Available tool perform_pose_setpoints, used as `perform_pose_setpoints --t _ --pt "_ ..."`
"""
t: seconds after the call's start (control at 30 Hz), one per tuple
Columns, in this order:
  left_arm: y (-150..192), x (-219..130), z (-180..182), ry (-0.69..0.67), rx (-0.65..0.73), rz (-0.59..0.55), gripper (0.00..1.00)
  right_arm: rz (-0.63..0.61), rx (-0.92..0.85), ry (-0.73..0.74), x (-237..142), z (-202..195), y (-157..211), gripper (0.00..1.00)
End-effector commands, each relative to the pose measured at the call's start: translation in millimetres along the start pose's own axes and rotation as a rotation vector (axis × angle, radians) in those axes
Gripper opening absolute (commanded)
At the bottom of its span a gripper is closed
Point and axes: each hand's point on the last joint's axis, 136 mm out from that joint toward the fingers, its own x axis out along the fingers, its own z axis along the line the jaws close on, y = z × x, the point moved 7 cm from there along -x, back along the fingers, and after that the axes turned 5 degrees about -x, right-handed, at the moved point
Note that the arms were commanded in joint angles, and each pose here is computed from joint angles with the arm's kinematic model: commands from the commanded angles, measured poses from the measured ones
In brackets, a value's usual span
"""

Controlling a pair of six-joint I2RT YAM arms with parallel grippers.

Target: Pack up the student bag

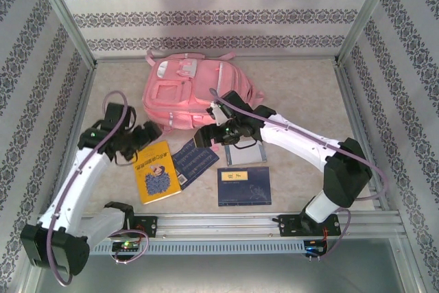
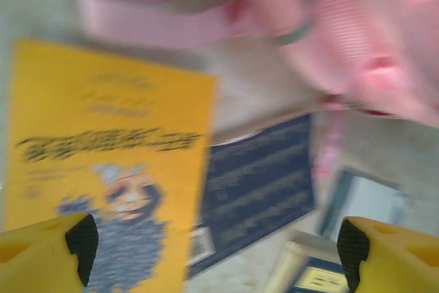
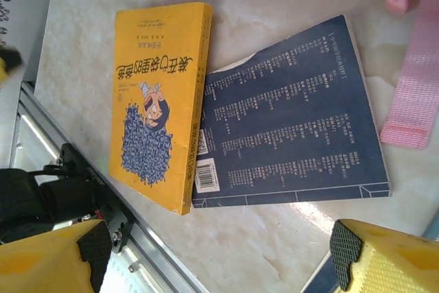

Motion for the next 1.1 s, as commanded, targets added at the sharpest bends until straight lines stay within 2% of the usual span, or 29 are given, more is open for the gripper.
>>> perform_pose_setpoints --t 0.0,0.27,0.4,0.5,0.77,1.07 --pt "11.3 13.1 29.6 -0.062 -0.086 -0.010 0.91 0.041 0.038 -0.058 8.5 3.5 1.3 0.84" --pt "29.9 56.6 74.3 -0.149 -0.243 -0.009 0.93 0.093 0.049 -0.031 6.9 -1.6 12.9 0.86" --pt "35.1 78.3 85.5 -0.140 -0.305 -0.009 0.98 0.119 0.048 -0.037 9.5 -3.3 15.8 0.88" --pt "35.7 86.8 88.1 -0.122 -0.309 -0.020 0.97 0.153 0.063 -0.065 15.2 -5.5 17.2 0.89" --pt "28.2 92.7 66.3 0.041 -0.213 -0.014 0.91 0.220 0.072 -0.109 35.3 -9.8 17.1 0.88" --pt "37.8 96.3 42.4 0.220 -0.175 0.114 0.77 0.286 0.120 -0.115 71.6 -16.5 3.6 0.84"
